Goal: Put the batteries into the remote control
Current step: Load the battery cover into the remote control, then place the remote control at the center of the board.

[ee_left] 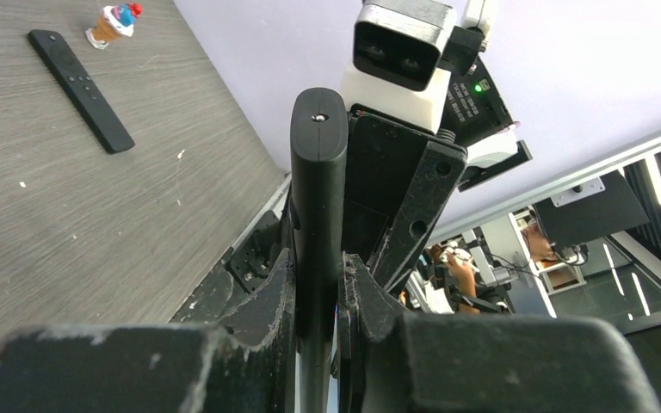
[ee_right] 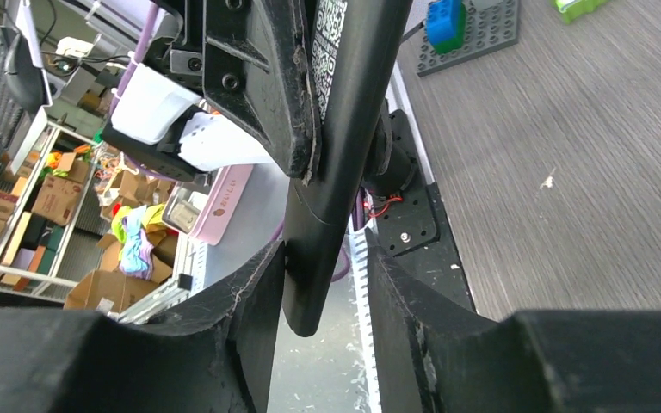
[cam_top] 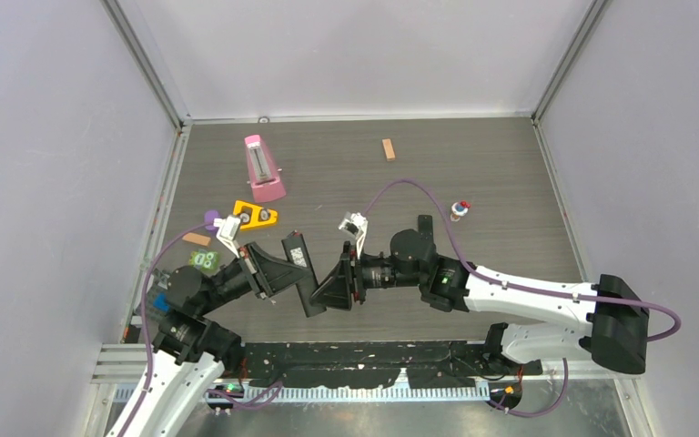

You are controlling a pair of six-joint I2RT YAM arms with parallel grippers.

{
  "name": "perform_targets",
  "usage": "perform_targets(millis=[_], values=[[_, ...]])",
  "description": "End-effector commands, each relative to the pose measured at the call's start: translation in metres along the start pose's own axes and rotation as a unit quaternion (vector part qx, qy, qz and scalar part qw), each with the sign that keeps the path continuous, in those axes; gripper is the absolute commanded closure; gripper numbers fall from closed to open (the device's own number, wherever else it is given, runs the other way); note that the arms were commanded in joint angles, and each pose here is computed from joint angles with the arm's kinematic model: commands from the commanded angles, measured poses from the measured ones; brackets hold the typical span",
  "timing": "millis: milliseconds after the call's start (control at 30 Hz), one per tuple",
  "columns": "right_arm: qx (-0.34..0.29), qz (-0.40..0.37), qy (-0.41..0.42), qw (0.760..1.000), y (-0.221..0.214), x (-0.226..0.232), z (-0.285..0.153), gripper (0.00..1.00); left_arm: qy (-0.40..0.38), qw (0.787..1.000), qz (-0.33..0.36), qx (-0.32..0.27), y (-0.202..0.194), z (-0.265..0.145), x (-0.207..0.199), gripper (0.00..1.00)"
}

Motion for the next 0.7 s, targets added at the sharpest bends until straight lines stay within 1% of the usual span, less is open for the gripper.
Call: perform_targets(millis=[0,33,100,133,167,200,233,267,300,367,400,433,467,500,533,567,600,633,667], values=[[-0.012,-0.002,0.035,0.999,0.004,0.006,0.005,0.56,-0.064,0.998,0.019,-0.004,0.004,-0.005,-0.022,1.00],[-0.013,0.001,0.042,0.999,0.004,0.008,0.005,0.57,-0.064,0.998,0.018,-0.003,0.003,-0.005,-0.021,1.00],[-0.013,0.005,0.051,0.999,0.005,0.010,0.007,0.66,-0.063,0.998,0.018,-0.004,0.002,-0.005,-0.020,1.00],[-0.012,0.009,0.050,0.999,0.005,0.009,0.008,0.72,-0.060,0.998,0.018,-0.005,0.002,-0.005,-0.019,1.00],[-0.013,0.014,0.049,0.999,0.006,0.009,0.009,0.75,-0.055,0.998,0.020,-0.007,0.002,-0.005,-0.018,1.00],[-0.013,0.016,0.048,0.999,0.007,0.009,0.009,0.81,-0.050,0.999,0.020,-0.009,0.002,-0.005,-0.017,0.98],[-0.013,0.020,0.042,0.999,0.007,0.008,0.009,0.84,-0.042,0.999,0.021,-0.009,0.002,-0.005,-0.015,0.93],[-0.013,0.021,0.037,0.999,0.007,0.006,0.008,0.90,-0.036,0.999,0.029,-0.009,0.003,-0.004,-0.014,0.88],[-0.015,0.023,0.023,0.999,0.007,0.004,0.006,0.94,-0.026,0.999,0.032,-0.008,0.004,-0.004,-0.013,0.80],[-0.018,0.022,-0.009,1.000,0.008,0.000,0.002,0.94,0.002,0.999,0.045,-0.008,0.005,-0.004,-0.009,0.63],[-0.030,0.018,-0.028,0.999,0.013,-0.002,0.000,0.95,0.018,0.999,0.050,-0.010,0.007,-0.004,-0.008,0.56],[-0.026,0.014,-0.046,0.999,0.013,-0.004,-0.005,0.94,0.032,0.998,0.055,-0.012,0.009,-0.003,-0.006,0.46],[-0.038,0.011,-0.062,0.997,0.018,-0.006,-0.008,0.95,0.047,0.997,0.061,-0.012,0.011,-0.003,-0.005,0.34],[-0.037,0.007,-0.078,0.996,0.019,-0.007,-0.013,0.94,0.063,0.996,0.066,-0.011,0.013,-0.003,-0.003,0.25],[-0.052,0.003,-0.097,0.994,0.026,-0.010,-0.016,0.94,0.085,0.994,0.072,-0.014,0.015,-0.003,0.000,0.18],[-0.049,0.005,-0.119,0.992,0.025,-0.014,-0.021,0.95,0.114,0.991,0.075,-0.016,0.017,-0.003,0.004,0.12],[-0.067,-0.001,-0.147,0.987,0.035,-0.020,-0.025,0.95,0.151,0.985,0.080,-0.026,0.022,-0.004,0.008,0.08],[-0.057,0.005,-0.183,0.981,0.032,-0.030,-0.030,0.95,0.201,0.976,0.077,-0.033,0.024,-0.008,0.016,0.02],[-0.060,0.000,-0.236,0.970,0.037,-0.042,-0.038,0.95,0.247,0.965,0.079,-0.036,0.026,-0.012,0.023,0.01]])
Point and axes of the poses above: each gripper's point midway between its finger pads, its own z axis out along the fingers, its own x axis along the line the jaws close on, y = z × x, the point moved 8 cm from there along -z, back along the fingers, and after that the axes turned 7 degrees about z, right-handed, at the moved point
